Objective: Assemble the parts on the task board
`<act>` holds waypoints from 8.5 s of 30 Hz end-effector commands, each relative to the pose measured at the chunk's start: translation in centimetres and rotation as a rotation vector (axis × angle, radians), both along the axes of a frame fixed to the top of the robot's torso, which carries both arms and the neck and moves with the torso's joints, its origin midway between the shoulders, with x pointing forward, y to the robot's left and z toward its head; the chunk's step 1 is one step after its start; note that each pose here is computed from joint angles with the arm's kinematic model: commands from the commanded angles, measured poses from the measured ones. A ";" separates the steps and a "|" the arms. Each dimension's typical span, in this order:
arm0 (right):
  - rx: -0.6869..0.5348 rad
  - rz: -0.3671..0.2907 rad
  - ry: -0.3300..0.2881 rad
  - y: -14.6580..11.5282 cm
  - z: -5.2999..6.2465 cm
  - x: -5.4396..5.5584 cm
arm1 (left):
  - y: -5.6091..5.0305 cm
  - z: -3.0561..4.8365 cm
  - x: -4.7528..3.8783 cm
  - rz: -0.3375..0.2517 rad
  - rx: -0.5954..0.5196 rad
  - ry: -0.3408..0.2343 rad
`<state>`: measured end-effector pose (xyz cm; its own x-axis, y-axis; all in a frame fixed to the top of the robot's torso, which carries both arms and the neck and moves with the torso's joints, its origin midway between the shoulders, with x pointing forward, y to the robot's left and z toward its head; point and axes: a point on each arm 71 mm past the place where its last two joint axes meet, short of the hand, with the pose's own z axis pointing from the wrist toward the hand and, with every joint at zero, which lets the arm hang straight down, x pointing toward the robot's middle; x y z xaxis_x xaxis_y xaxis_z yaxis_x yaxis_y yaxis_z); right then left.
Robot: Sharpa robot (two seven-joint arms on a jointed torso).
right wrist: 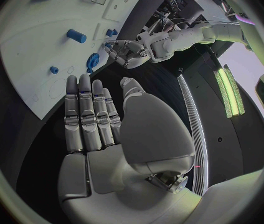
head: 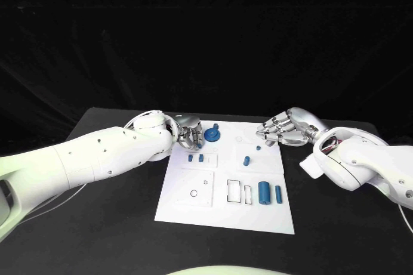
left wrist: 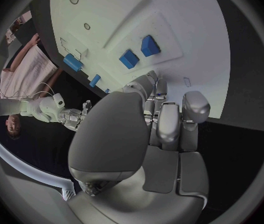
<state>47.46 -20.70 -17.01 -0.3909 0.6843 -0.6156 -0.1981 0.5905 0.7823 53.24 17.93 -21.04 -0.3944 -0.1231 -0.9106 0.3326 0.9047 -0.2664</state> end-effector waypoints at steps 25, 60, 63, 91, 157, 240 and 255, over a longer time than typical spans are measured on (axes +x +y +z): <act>-0.001 0.014 -0.002 0.1 0.0 -0.1 | 0.1 -0.31 0.01 0.009 0.019 0.030; -0.284 0.053 -0.137 -1.5 -0.4 1.2 | 3.1 0.91 -0.40 0.090 -0.069 -0.048; -0.388 0.077 -0.193 -1.3 -0.4 1.4 | 3.9 1.54 -0.55 0.125 -0.166 -0.064; -0.768 0.182 -0.317 2.5 -3.6 3.3 | 6.8 4.22 -4.37 0.368 -1.145 0.245; -0.728 0.120 -0.376 3.9 -4.6 2.9 | 6.2 4.26 -4.62 0.356 -1.171 0.246; -0.487 0.432 -0.366 16.2 -7.5 -5.8 | 4.4 4.27 -4.96 0.335 -1.198 0.273; -0.500 0.449 -0.348 16.7 -8.1 -6.0 | 4.6 4.22 -4.88 0.339 -1.195 0.275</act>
<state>41.64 -4.13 -24.90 -0.2903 0.1405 -0.9466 -0.6777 0.6682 0.3070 48.37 22.68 -16.94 -0.3334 -0.9406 -0.0639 -0.0696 0.0921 -0.9933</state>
